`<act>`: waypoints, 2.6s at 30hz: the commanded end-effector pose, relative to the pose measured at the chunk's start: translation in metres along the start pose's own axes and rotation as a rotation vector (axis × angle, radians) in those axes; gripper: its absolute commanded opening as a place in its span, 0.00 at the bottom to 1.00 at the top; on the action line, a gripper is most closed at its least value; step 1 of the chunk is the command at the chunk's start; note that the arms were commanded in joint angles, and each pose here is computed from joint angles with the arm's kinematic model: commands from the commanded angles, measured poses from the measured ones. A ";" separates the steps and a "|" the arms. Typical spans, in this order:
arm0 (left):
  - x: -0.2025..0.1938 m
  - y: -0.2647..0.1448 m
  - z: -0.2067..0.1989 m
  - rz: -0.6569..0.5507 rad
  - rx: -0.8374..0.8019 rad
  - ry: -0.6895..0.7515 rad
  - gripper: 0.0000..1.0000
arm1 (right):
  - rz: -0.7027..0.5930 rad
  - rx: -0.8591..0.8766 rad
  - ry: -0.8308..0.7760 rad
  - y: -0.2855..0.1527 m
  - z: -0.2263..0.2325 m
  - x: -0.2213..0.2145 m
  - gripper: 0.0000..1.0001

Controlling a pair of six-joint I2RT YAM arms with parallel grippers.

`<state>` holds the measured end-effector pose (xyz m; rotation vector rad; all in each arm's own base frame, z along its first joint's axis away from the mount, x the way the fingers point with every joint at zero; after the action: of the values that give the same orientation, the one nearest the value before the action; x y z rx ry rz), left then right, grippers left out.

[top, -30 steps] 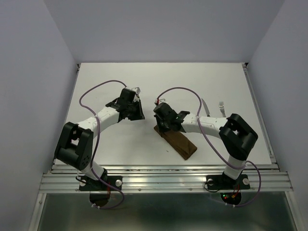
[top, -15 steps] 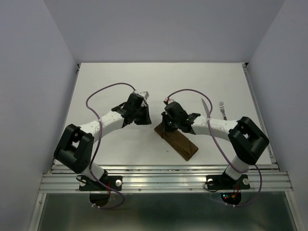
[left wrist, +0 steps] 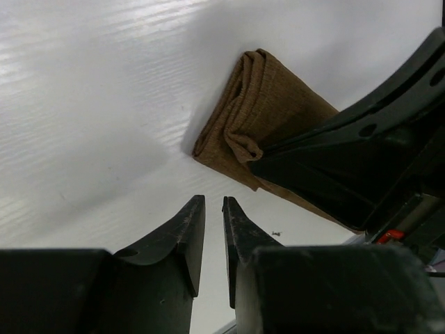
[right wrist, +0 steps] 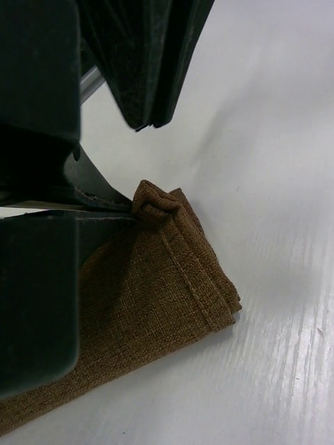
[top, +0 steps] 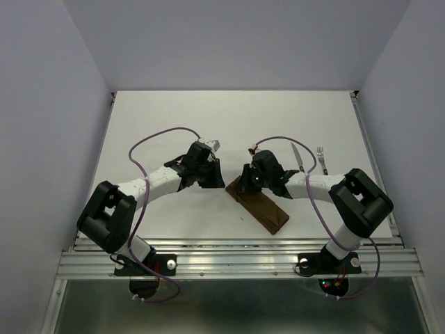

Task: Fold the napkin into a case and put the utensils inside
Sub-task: Pick up the top corner of the smaller rectangle folded napkin from the center of the board, then stuff the top corner of the smaller-rectangle-folded napkin into the folded napkin.

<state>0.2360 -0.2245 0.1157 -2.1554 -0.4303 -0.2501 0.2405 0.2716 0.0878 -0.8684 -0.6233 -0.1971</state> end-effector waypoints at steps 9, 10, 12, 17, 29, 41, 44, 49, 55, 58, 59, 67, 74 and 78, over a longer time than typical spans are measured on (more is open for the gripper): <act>-0.016 0.017 -0.028 0.031 -0.067 0.019 0.01 | -0.055 0.162 0.051 -0.007 0.009 0.014 0.01; -0.015 0.021 -0.026 0.032 -0.056 0.017 0.00 | -0.059 0.161 0.054 -0.008 0.007 0.015 0.01; -0.014 0.025 -0.024 0.033 -0.042 0.017 0.00 | -0.058 0.164 0.056 -0.009 0.007 0.015 0.01; -0.004 0.036 -0.031 0.004 -0.053 0.029 0.00 | -0.060 0.170 0.051 -0.010 0.008 0.015 0.01; -0.005 0.057 -0.017 0.020 0.013 0.018 0.00 | -0.077 0.118 0.049 -0.021 -0.001 0.015 0.01; -0.010 0.057 -0.012 0.039 0.020 0.023 0.00 | -0.083 0.033 0.084 -0.033 -0.018 0.007 0.01; -0.008 0.056 -0.015 0.039 0.010 0.032 0.00 | -0.080 0.015 0.095 -0.032 -0.023 0.006 0.01; -0.006 0.054 -0.017 0.039 0.009 0.045 0.00 | -0.058 0.003 0.106 -0.026 -0.027 0.002 0.01; -0.006 0.052 -0.019 0.047 0.002 0.053 0.00 | -0.036 0.001 0.129 -0.018 -0.037 0.004 0.01; -0.005 0.050 -0.021 0.042 -0.006 0.061 0.00 | -0.029 0.002 0.125 -0.016 -0.038 0.004 0.01; -0.004 0.049 -0.023 0.040 -0.012 0.070 0.00 | -0.025 0.002 0.122 -0.014 -0.039 0.003 0.01; -0.004 0.039 -0.034 0.043 0.002 0.127 0.00 | 0.023 0.009 0.134 -0.005 -0.045 -0.005 0.01; -0.004 0.042 -0.045 0.008 0.078 0.159 0.08 | 0.015 0.001 0.141 -0.006 -0.049 -0.003 0.01; -0.008 0.044 -0.049 0.000 0.107 0.181 0.13 | 0.013 0.007 0.139 -0.005 -0.047 -0.002 0.01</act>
<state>0.2417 -0.2874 0.0972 -2.0547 -0.3043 -0.3598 0.2524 0.2325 0.0698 -0.8291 -0.4730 -0.2479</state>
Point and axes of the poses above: each gripper's point midway between its finger pads, its own y axis out along the fingers, its own z axis along the line the jaws close on, x = y × z, the point moved 6 cm from there along -y, back along the fingers, and after that the axes turned 14 degrees about -y, right-handed, at the moved point
